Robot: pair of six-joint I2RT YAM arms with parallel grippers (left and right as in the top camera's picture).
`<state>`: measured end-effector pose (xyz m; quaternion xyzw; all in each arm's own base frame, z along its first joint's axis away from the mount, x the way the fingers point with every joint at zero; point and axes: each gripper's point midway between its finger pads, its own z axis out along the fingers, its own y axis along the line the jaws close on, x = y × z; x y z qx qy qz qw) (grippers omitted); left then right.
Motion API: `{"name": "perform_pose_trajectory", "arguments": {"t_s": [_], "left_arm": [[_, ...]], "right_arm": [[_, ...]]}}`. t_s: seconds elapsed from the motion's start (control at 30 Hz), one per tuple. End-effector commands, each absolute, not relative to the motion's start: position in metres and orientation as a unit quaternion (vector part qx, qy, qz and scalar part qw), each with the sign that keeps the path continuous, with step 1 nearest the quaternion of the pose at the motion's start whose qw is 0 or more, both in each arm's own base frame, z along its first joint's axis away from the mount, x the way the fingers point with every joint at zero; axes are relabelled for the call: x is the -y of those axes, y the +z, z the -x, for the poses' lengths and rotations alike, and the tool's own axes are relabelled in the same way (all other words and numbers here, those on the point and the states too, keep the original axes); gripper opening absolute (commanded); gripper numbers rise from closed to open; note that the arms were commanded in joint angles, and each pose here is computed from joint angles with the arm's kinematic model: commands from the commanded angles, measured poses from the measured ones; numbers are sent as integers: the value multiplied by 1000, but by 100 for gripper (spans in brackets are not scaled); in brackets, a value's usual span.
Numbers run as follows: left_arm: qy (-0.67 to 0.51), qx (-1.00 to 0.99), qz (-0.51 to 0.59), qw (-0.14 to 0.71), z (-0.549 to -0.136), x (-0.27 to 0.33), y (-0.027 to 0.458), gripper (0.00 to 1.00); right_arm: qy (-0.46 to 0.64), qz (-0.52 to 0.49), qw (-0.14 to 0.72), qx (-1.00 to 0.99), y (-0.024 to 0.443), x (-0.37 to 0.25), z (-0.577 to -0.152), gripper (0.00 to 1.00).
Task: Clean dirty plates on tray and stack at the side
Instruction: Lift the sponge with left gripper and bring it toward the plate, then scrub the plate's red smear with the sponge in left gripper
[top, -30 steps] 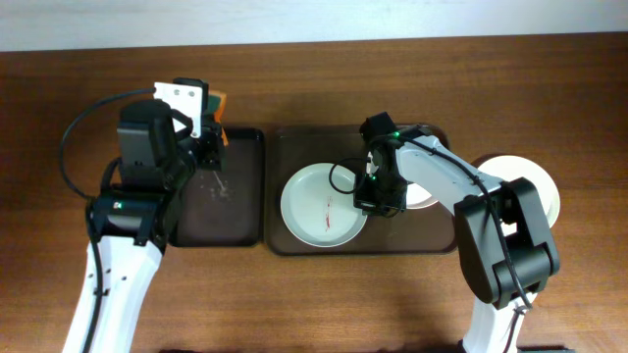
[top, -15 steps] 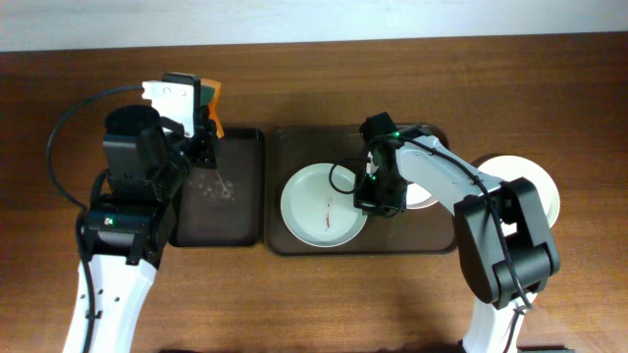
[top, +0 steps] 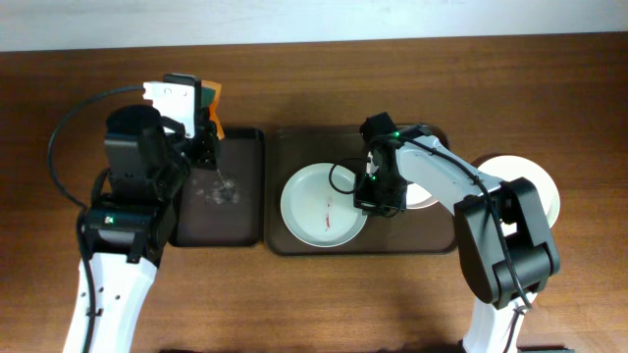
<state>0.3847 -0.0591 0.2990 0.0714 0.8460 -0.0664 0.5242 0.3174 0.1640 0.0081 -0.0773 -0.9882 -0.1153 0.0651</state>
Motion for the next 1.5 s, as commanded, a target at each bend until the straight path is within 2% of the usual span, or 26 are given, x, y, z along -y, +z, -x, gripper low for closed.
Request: {"name": "perform_pose_trajectory", "arguments": {"t_s": [0.0,0.33,0.53,0.67,0.97,1.17,1.3,1.47], "left_arm": [[-62,-865,-77,492,-392,59,278,0],[-64,-938,-60,337,-396,60,172,0],[-63,-977,-35,201,-378,58,92,0],[-90,-984,-34,148,-367,68,66,0],[-168,-978,-17,124,-359,92,67,0],[-338,-928,-62,144,-363,149,102,0],[-355,-920,-90,140,-357,172,105,0],[-373,-920,-61,101,-350,211,94,0]], "right_arm": [[-114,78,61,989,10,-162,-318,4],[-114,78,61,989,10,-162,-318,4],[-114,78,61,989,10,-162,-318,4],[-114,78,61,989,10,-162,-318,4],[-114,78,61,989,10,-162,-318,4],[-114,78,61,989,10,-162,-318,4],[-114,78,61,989,10,-162,-318,4],[-114,78,61,989,10,-162,-318,4]]}}
